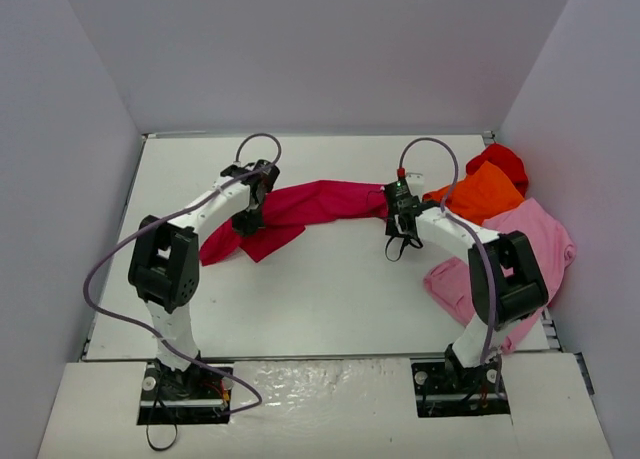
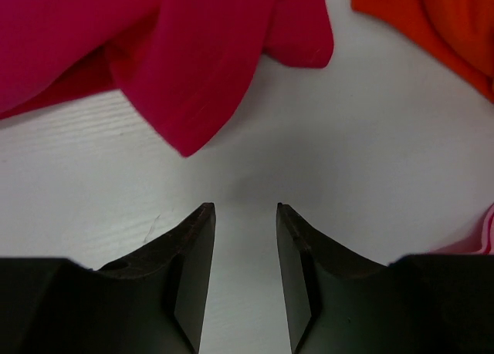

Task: Fold and stack the t-shirts
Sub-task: Flatten out the tshirt

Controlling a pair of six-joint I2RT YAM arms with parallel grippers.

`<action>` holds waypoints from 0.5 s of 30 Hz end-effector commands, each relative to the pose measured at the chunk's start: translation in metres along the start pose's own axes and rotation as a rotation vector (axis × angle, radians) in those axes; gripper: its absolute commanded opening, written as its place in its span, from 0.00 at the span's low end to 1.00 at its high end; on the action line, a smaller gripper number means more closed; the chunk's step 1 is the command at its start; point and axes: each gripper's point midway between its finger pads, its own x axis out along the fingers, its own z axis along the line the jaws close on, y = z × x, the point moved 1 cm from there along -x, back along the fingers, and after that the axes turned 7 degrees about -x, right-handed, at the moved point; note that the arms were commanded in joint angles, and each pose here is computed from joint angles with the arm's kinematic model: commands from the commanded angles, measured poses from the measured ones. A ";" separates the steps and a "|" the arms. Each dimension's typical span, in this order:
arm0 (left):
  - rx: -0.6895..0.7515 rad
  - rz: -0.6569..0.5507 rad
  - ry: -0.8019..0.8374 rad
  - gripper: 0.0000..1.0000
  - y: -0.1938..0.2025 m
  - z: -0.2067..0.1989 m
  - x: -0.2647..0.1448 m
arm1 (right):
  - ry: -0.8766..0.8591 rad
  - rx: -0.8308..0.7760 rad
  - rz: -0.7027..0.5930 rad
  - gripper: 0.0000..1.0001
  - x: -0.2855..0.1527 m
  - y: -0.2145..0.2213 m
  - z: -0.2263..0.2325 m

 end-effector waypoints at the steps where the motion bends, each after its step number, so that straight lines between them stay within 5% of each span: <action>1: -0.013 -0.093 0.007 0.00 -0.017 0.023 -0.042 | 0.008 0.016 -0.101 0.33 0.008 -0.041 0.003; 8: -0.010 -0.106 0.003 0.00 -0.019 0.032 -0.049 | -0.055 0.017 -0.086 0.31 0.023 -0.047 0.021; 15: -0.014 -0.103 0.010 0.00 -0.020 0.031 -0.046 | -0.100 0.055 -0.134 0.31 -0.012 -0.062 0.019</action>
